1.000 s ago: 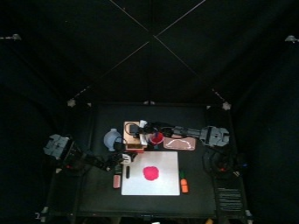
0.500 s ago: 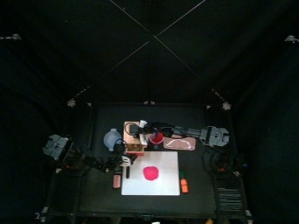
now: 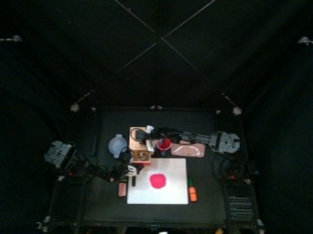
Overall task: Get the cutter from the drawer then cut the dough then place the extra dough in the bowl
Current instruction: Open the drawer
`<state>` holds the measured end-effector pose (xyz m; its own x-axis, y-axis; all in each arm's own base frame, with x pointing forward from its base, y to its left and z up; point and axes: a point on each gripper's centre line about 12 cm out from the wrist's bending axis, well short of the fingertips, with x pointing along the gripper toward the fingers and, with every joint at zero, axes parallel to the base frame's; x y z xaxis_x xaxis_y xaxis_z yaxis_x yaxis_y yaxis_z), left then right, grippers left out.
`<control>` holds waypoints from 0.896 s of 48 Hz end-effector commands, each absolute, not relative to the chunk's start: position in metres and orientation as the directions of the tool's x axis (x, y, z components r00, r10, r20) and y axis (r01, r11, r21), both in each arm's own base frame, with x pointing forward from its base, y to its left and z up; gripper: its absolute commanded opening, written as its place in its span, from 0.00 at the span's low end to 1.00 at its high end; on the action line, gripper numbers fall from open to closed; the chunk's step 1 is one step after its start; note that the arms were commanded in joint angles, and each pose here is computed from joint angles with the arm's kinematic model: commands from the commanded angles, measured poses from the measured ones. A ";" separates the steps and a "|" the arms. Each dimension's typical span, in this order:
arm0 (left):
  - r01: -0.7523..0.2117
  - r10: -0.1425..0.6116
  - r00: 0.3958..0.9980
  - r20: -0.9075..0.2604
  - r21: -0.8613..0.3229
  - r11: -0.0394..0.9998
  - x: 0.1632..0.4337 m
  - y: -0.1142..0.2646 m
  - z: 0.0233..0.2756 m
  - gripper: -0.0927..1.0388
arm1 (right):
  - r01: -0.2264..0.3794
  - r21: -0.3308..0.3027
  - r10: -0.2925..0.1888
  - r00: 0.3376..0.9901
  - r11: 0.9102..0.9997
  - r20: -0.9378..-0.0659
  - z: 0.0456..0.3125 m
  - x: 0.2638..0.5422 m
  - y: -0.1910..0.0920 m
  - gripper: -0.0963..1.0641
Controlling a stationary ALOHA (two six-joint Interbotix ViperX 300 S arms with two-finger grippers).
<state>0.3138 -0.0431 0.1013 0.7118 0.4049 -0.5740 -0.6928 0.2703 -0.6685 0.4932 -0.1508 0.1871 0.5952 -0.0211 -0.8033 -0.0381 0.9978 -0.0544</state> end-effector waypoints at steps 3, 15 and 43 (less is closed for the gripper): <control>-0.680 0.397 0.724 -0.564 -0.681 0.271 0.315 -0.047 0.106 0.60 | -0.034 -0.051 -0.022 0.579 0.998 -0.815 0.179 0.492 -0.155 0.13; -0.684 0.399 0.721 -0.567 -0.677 0.273 0.313 -0.045 0.105 0.61 | -0.035 -0.051 -0.021 0.579 0.998 -0.815 0.179 0.492 -0.154 0.13; -0.678 0.396 0.726 -0.563 -0.683 0.273 0.313 -0.046 0.107 0.84 | -0.035 -0.050 -0.021 0.575 0.998 -0.818 0.177 0.492 -0.155 0.13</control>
